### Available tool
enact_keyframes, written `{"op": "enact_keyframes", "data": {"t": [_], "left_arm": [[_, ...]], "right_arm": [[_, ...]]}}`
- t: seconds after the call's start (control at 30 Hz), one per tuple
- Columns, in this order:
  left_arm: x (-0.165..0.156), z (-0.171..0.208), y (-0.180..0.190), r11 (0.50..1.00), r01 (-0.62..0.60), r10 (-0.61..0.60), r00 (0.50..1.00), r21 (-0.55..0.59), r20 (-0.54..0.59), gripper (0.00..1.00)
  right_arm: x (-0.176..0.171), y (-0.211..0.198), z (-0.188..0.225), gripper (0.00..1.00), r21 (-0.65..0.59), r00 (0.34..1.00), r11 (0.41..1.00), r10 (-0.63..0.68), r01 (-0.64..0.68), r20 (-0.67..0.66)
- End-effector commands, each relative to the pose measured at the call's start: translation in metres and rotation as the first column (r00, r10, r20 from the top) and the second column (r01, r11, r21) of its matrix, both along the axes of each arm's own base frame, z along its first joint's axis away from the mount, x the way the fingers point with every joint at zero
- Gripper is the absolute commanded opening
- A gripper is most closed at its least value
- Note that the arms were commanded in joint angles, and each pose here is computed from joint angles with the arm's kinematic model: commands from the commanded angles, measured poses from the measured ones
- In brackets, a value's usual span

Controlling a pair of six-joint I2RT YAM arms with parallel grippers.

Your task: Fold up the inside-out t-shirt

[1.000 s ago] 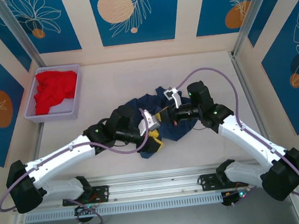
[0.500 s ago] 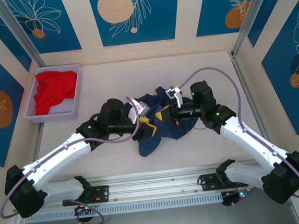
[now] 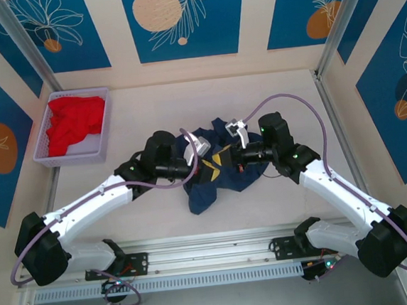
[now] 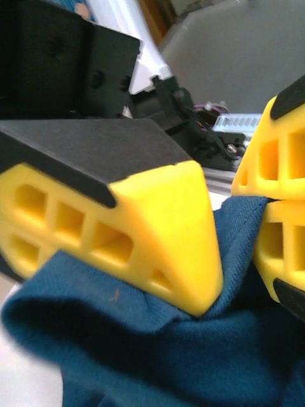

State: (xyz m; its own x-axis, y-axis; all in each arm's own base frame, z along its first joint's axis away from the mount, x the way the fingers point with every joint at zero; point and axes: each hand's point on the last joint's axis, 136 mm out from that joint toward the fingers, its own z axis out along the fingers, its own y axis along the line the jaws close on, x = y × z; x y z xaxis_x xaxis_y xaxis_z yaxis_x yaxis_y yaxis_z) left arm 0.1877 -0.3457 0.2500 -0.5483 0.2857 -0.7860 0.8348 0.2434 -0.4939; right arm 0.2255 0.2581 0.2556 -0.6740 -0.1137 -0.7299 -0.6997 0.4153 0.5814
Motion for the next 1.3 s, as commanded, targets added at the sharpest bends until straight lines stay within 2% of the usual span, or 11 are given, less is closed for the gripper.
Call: {"op": "enact_keyframes", "data": {"t": [0.0,0.1,0.2,0.33,0.53,0.67,0.73,0.83,1.07,1.17,1.27], "left_arm": [[0.021,0.018,0.01,0.986,-0.161,0.16,0.987,-0.037,-0.017,0.0],[0.055,0.014,0.028,0.892,-0.451,0.444,0.884,-0.021,-0.147,0.0],[0.064,0.019,0.035,0.819,-0.571,0.538,0.799,-0.057,-0.27,0.0],[0.061,0.031,0.035,0.778,-0.622,0.581,0.766,-0.089,-0.277,0.0],[0.055,0.036,0.027,0.778,-0.616,0.556,0.768,-0.126,-0.318,0.0],[0.049,0.04,0.027,0.811,-0.572,0.531,0.809,-0.127,-0.252,0.0],[0.044,0.042,0.025,0.836,-0.533,0.501,0.838,-0.13,-0.217,0.0],[0.037,0.043,0.025,0.862,-0.489,0.467,0.868,-0.133,-0.171,0.01],[0.004,0.054,0.037,0.94,-0.305,0.313,0.949,-0.155,0.033,0.35],[-0.003,0.056,0.053,0.954,-0.278,0.292,0.947,-0.116,0.135,0.43],[0.011,0.053,0.076,0.929,-0.363,0.369,0.902,-0.073,0.224,0.46]], "right_arm": [[0.023,-0.024,-0.004,0.18,-0.133,0.981,0.972,-0.195,0.191,-0.015],[0.03,-0.047,-0.018,0.31,-0.255,0.941,0.914,-0.336,0.317,-0.036],[0.017,-0.041,-0.016,0.43,-0.175,0.958,0.943,-0.286,0.282,0.006],[-0.009,-0.007,-0.01,0.57,-0.03,0.99,0.992,-0.124,0.126,0.067],[-0.011,0.033,-0.021,0.64,0.038,0.99,0.998,-0.052,0.047,0.13],[-0.001,0.033,-0.03,0.54,0.015,0.987,0.997,-0.083,0.082,0.138],[0.0,0.031,-0.031,0.28,0.009,0.986,0.997,-0.083,0.083,0.144],[0.001,0.027,-0.033,0.0,-0.013,0.984,0.996,-0.086,0.089,0.155],[-0.006,0.003,-0.027,0.0,-0.066,0.964,0.997,-0.031,0.05,0.263],[-0.015,-0.003,-0.015,0.0,-0.088,0.947,0.996,0.041,-0.014,0.319],[-0.022,-0.004,-0.007,0.0,-0.13,0.934,0.988,0.126,-0.087,0.334]]}}
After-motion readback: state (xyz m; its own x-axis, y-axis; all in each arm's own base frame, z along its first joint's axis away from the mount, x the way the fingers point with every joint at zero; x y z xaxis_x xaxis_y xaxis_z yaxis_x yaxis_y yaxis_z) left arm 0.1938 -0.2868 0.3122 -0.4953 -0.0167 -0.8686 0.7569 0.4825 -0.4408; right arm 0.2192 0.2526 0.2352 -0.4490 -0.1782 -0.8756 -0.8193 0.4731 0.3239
